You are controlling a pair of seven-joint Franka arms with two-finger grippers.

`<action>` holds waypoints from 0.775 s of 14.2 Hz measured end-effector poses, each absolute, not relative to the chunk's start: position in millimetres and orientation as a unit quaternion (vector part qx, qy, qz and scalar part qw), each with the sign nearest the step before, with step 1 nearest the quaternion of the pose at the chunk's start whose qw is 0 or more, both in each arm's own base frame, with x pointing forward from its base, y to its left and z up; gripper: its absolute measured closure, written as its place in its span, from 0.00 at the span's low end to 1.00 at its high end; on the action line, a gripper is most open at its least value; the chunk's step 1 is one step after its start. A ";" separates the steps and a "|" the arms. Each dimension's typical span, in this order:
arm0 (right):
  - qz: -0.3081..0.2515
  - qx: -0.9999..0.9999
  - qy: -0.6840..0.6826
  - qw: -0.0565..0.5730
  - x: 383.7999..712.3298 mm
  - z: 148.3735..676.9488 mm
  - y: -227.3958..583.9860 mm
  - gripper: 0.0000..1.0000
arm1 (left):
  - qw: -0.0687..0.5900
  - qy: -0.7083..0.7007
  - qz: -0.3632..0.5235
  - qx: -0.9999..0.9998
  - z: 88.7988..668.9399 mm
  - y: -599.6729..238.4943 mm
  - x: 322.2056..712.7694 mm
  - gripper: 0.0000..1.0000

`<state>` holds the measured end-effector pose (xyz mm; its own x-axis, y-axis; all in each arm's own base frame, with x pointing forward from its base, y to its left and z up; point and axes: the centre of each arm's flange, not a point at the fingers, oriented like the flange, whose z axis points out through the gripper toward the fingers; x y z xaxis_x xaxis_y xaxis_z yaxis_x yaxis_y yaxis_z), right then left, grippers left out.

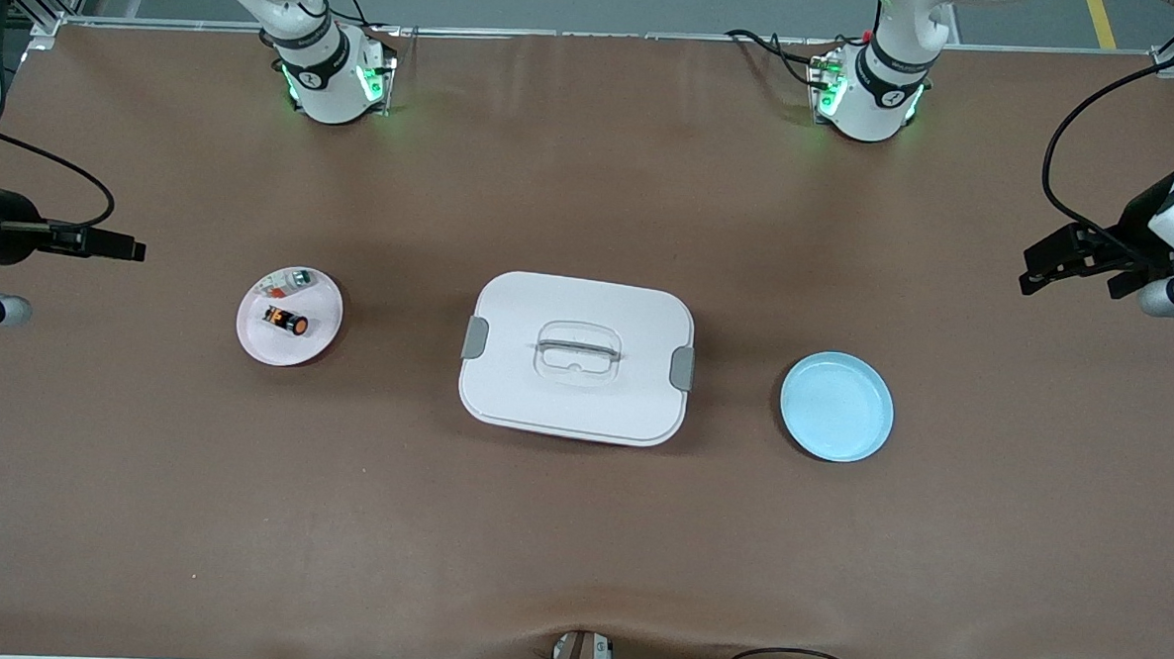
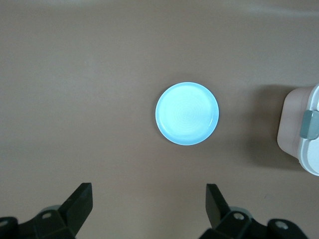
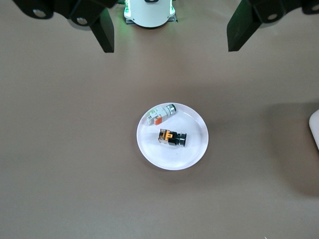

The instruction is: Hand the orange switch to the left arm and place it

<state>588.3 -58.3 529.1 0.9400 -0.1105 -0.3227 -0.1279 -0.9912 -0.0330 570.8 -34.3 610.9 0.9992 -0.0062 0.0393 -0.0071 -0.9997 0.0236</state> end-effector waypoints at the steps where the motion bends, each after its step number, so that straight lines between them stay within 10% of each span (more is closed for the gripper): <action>1: 0.166 -0.984 0.064 0.028 589.1 524.9 -62.3 0.00 | 0.012 -0.003 0.020 1.000 610.9 -34.4 570.8 0.00; 11: 0.165 -0.967 0.178 0.078 582.1 418.6 -84.3 0.00 | 0.012 -0.003 0.020 1.000 610.9 -34.3 570.9 0.00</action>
<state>582.1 -84.3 418.6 0.8825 -0.3178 -0.3467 -0.3690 -0.9249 -0.0914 570.9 -34.3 610.9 0.9992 -0.0061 0.0393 -0.0070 -0.9997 0.0236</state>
